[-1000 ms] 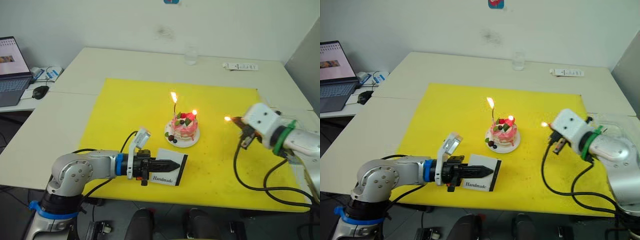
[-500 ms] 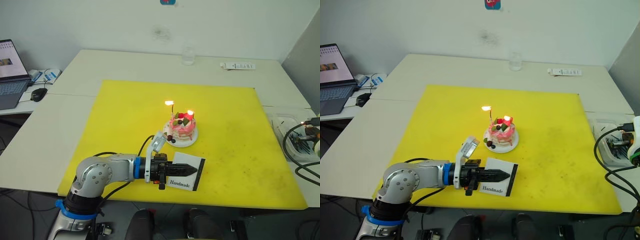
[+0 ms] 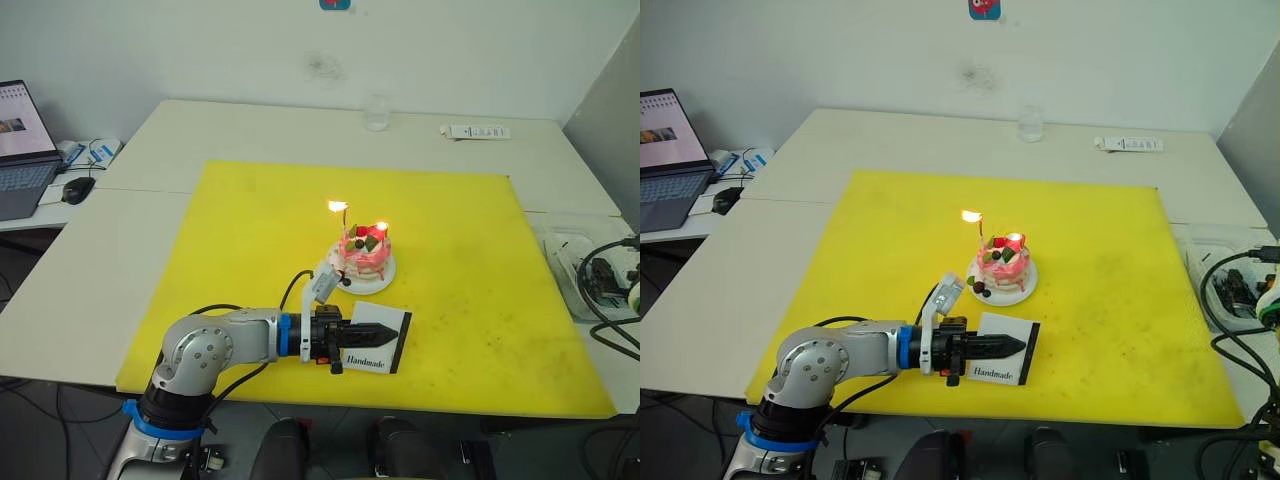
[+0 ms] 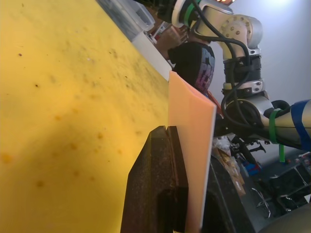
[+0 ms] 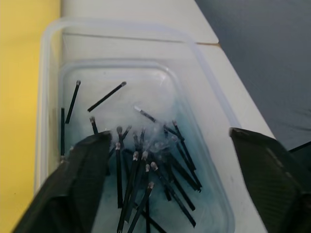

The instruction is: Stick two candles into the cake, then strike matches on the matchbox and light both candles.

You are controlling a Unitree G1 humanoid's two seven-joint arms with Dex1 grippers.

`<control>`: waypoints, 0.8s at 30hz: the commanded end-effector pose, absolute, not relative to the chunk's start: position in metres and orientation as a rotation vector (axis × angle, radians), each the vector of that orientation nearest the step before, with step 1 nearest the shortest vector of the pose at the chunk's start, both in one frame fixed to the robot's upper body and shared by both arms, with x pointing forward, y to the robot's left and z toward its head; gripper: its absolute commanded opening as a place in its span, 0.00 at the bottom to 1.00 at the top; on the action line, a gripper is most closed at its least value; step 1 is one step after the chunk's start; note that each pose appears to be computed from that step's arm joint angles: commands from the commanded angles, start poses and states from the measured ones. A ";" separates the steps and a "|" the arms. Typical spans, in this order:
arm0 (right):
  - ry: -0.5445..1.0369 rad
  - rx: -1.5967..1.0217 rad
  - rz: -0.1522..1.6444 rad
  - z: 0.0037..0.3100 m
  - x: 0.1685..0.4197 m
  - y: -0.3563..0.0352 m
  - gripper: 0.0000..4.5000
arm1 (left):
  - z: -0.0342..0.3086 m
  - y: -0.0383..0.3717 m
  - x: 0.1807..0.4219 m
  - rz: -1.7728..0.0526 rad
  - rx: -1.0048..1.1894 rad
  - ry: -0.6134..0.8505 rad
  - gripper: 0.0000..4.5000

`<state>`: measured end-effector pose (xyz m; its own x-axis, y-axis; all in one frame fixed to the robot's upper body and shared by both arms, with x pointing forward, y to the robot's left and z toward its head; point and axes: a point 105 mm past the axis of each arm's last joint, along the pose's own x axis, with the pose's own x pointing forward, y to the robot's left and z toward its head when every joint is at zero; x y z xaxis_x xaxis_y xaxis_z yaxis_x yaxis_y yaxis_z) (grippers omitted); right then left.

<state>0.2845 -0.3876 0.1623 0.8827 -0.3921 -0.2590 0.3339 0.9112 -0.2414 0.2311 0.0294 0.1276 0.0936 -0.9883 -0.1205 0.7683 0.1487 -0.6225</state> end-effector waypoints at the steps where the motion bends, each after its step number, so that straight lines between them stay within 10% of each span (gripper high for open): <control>1: 0.147 -0.287 -0.343 0.210 0.274 -0.379 0.99 | 0.133 0.028 0.236 -1.349 -0.445 0.559 0.00; 11: 0.223 -0.534 0.673 0.205 0.225 -0.220 0.99 | 0.112 0.043 0.251 -1.181 -0.339 0.660 0.00; 18: 0.306 -0.522 0.987 0.186 0.203 -0.169 0.99 | 0.104 0.050 0.253 -1.147 -0.297 0.748 0.00; 24: 0.304 -0.521 1.042 0.181 0.206 -0.155 1.00 | 0.101 0.055 0.260 -1.115 -0.232 0.742 0.39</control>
